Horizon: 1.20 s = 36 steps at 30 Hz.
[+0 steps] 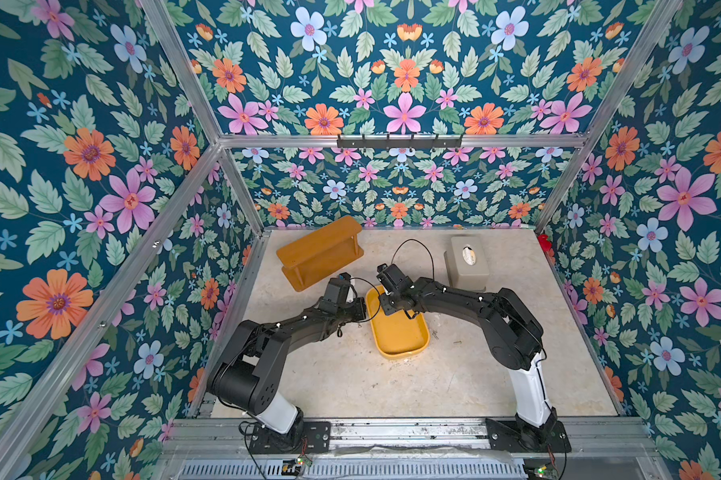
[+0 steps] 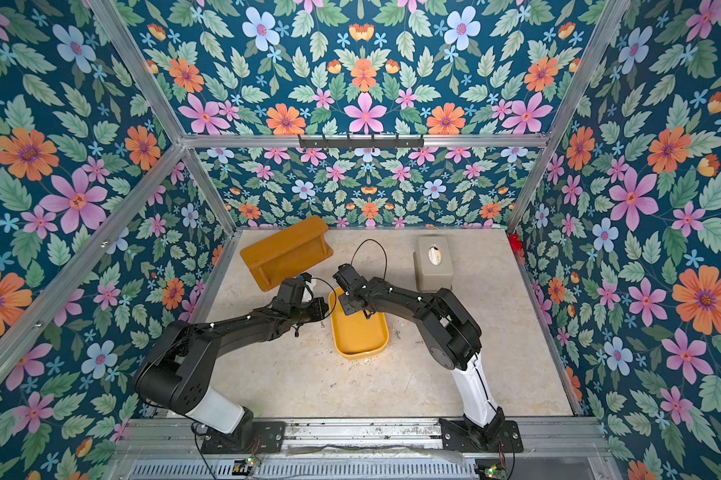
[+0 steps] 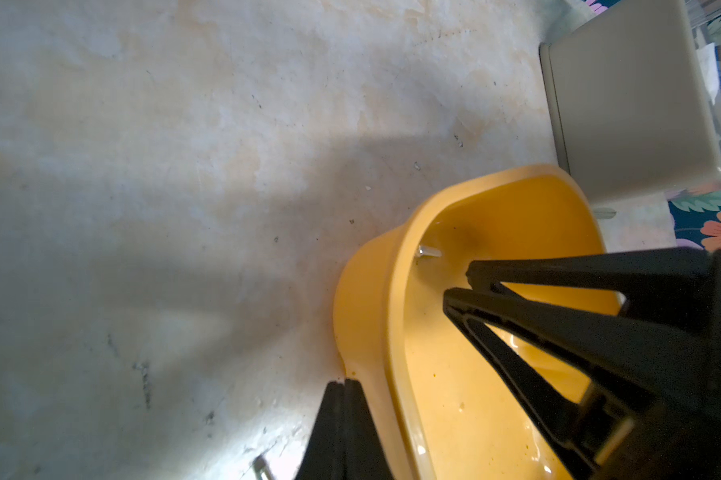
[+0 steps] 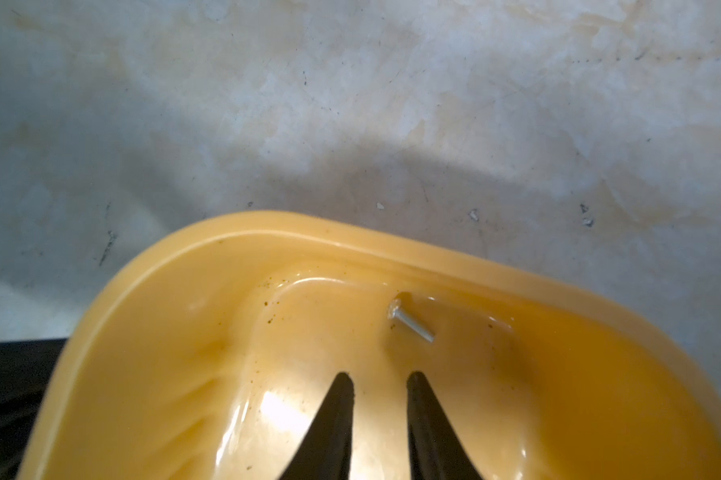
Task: Take out the screws from the storage box
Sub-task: Pick up the screw from the storage box.
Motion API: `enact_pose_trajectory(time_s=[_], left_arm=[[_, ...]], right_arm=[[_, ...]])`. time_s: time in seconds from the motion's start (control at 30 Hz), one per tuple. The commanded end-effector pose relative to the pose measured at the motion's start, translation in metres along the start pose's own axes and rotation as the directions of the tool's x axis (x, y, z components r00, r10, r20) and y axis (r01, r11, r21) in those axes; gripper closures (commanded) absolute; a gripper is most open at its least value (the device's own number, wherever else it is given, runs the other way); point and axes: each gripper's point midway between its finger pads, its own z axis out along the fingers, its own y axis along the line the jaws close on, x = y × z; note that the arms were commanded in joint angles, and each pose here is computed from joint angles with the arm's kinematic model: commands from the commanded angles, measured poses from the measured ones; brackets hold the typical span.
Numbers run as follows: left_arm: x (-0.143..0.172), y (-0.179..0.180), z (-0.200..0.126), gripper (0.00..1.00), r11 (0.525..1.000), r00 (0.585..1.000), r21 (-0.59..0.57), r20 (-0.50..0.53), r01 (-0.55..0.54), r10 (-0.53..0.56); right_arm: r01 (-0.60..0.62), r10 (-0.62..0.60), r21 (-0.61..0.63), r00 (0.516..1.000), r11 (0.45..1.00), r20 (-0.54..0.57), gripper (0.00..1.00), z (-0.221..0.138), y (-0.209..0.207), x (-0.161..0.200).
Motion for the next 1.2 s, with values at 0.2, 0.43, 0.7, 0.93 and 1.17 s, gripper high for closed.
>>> enact_pose_trajectory(time_s=[0.2,0.43,0.7,0.93,1.17], left_arm=[[0.004,0.000,0.003,0.96,1.000,1.000,0.012,-0.013,-0.014,0.014],[0.006,0.001,0.004,0.96,1.000,1.000,0.013,-0.020,-0.018,0.019],[0.009,0.003,0.005,0.96,1.000,0.999,0.012,-0.030,-0.017,0.017],[0.009,0.001,0.006,0.96,1.000,0.999,0.016,-0.034,-0.021,0.021],[0.005,-0.001,0.003,0.96,1.000,0.999,0.019,-0.027,-0.022,0.023]], right_arm=[[-0.034,0.034,-0.055,0.999,0.998,-0.004,0.68,0.018,-0.020,-0.005],[0.040,-0.043,-0.149,0.999,0.988,-0.021,0.66,0.024,-0.006,0.000],[0.077,-0.091,-0.159,0.992,0.984,-0.083,0.67,0.034,-0.004,0.014],[0.095,-0.121,-0.145,0.976,0.985,-0.183,0.72,0.031,-0.008,0.034],[0.146,-0.169,-0.103,0.946,0.984,-0.277,0.76,0.028,-0.021,0.058]])
